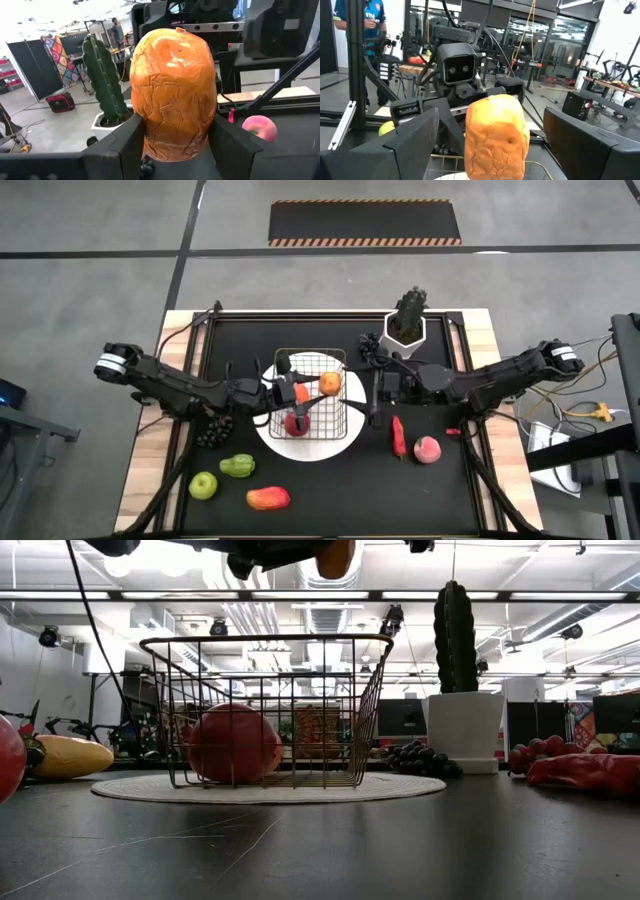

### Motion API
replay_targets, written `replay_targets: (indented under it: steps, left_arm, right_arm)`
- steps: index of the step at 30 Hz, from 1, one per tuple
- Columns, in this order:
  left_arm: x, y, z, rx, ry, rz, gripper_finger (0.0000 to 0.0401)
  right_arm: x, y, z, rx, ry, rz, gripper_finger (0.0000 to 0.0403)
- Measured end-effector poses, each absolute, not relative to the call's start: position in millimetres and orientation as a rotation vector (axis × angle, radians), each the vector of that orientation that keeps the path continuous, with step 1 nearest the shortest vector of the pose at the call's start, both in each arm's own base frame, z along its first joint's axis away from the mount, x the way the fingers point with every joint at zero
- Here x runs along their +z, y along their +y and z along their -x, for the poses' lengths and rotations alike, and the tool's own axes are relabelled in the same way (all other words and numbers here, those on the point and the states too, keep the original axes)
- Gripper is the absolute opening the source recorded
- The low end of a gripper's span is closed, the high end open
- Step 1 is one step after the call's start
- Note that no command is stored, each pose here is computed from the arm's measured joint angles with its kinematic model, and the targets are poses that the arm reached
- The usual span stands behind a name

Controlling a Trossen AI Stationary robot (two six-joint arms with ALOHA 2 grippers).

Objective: Build produce basket
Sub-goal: Put the top yellow mango into the wire basket

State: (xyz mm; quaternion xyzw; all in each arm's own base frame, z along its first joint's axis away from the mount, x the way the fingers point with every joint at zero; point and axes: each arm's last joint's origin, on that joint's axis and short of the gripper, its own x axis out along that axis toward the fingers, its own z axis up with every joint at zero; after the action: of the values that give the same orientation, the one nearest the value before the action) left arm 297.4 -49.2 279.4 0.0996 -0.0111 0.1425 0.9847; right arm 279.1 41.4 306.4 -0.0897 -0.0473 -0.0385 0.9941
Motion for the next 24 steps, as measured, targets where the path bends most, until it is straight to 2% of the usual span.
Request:
replay_targets:
  steps: [10,19,24]
  left_arm:
    - [270.2,-47.7,-310.8,0.292,-0.003,-0.213,0.0178]
    - [267.2,-44.1,-313.1,0.303,0.008,-0.213,0.0178]
    - [268.1,-44.0,-312.6,0.304,0.005,-0.211,0.0178]
  right_arm:
    - [305.5,35.9,-288.0,-0.095,-0.055,0.171,0.0340]
    - [324.1,35.3,-294.0,-0.082,0.151,0.195,0.0338]
    - [330.0,33.4,-293.2,-0.082,0.245,0.200,0.0318]
